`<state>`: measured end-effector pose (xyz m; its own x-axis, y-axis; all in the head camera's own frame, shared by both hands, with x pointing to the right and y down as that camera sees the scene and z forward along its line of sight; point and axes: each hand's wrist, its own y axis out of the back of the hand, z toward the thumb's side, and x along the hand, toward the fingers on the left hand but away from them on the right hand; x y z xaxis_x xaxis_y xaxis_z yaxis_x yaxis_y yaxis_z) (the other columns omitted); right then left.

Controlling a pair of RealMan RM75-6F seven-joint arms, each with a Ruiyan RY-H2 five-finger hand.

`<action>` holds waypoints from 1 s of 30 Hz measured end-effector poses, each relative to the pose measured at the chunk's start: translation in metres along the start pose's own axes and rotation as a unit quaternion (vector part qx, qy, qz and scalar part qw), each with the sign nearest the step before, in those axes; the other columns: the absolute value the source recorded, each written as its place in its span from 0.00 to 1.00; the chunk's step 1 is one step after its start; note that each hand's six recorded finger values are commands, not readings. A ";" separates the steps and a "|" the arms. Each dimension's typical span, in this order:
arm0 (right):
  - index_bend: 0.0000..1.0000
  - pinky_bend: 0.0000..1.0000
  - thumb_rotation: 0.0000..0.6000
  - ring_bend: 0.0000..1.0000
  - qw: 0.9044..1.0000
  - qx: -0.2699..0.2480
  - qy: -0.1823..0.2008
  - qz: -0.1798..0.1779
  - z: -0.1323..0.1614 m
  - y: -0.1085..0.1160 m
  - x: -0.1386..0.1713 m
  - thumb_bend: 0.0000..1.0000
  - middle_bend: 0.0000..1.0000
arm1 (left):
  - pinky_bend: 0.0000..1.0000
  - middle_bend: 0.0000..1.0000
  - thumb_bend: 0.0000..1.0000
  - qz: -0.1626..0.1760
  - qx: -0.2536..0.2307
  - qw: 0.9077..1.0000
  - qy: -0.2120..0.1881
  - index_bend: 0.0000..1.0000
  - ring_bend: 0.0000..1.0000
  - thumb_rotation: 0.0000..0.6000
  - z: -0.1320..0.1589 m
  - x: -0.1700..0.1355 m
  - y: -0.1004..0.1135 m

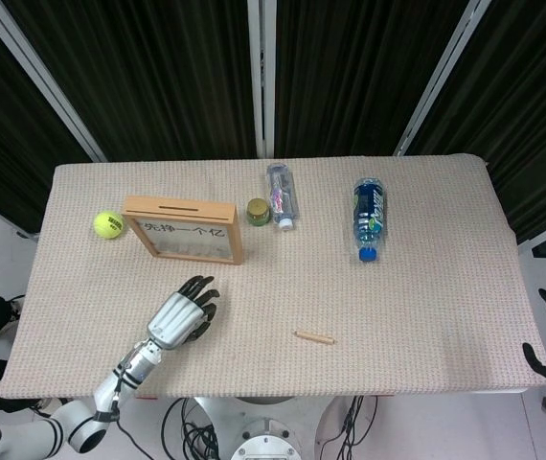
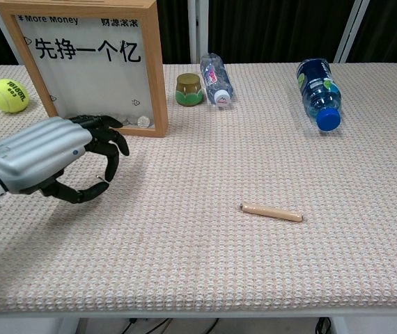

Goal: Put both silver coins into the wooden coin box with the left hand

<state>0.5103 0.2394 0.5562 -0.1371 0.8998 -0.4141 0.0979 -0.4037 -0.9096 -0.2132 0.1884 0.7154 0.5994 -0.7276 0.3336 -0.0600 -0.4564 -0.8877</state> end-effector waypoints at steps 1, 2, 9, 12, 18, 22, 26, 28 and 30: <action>0.00 0.00 1.00 0.00 1.000 0.000 0.000 -0.001 0.000 0.000 0.000 0.29 0.00 | 0.17 0.28 0.52 0.004 -0.005 1.000 0.000 0.65 0.09 1.00 0.000 0.000 0.005; 0.00 0.00 1.00 0.00 1.000 0.000 0.001 -0.001 0.000 0.001 0.000 0.29 0.00 | 0.17 0.28 0.52 0.009 -0.010 1.000 0.000 0.66 0.09 1.00 0.001 -0.001 0.010; 0.00 0.00 1.00 0.00 1.000 0.003 0.001 -0.005 0.002 0.002 0.000 0.29 0.00 | 0.17 0.30 0.52 0.068 -0.051 0.996 0.000 0.68 0.10 1.00 0.001 -0.002 0.077; 0.00 0.00 1.00 0.00 1.000 0.005 0.003 -0.007 0.004 0.003 0.000 0.29 0.00 | 0.17 0.31 0.52 0.092 -0.045 0.995 0.004 0.68 0.10 1.00 -0.004 -0.001 0.116; 0.00 0.00 1.00 0.00 1.000 0.007 0.007 -0.008 0.009 0.003 -0.001 0.29 0.00 | 0.17 0.31 0.52 0.109 -0.025 0.993 0.033 0.68 0.10 1.00 -0.023 0.015 0.179; 0.00 0.00 1.00 0.00 1.000 0.009 0.008 -0.010 0.012 0.005 -0.003 0.29 0.00 | 0.17 0.30 0.52 0.101 -0.037 0.992 0.063 0.68 0.10 1.00 -0.036 0.033 0.199; 0.00 0.00 1.00 0.00 1.000 0.010 0.007 -0.011 0.013 0.006 -0.005 0.29 0.00 | 0.17 0.31 0.52 0.082 -0.059 0.990 0.095 0.68 0.10 1.00 -0.047 0.051 0.211; 0.00 0.00 1.00 0.00 1.000 0.010 0.006 -0.010 0.013 0.005 -0.006 0.29 0.00 | 0.17 0.31 0.52 0.070 -0.071 0.989 0.113 0.68 0.10 1.00 -0.053 0.060 0.214; 0.00 0.00 1.00 0.00 1.000 0.010 0.005 -0.009 0.012 0.005 -0.006 0.29 0.00 | 0.17 0.31 0.52 0.058 -0.082 0.986 0.130 0.68 0.10 1.00 -0.059 0.069 0.217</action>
<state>0.4992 0.2302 0.5540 -0.1288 0.9086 -0.3974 0.0756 -0.3906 -0.9175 -0.2316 0.0093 0.5645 0.3564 -0.8774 0.3213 -0.2577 -0.4228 -0.8688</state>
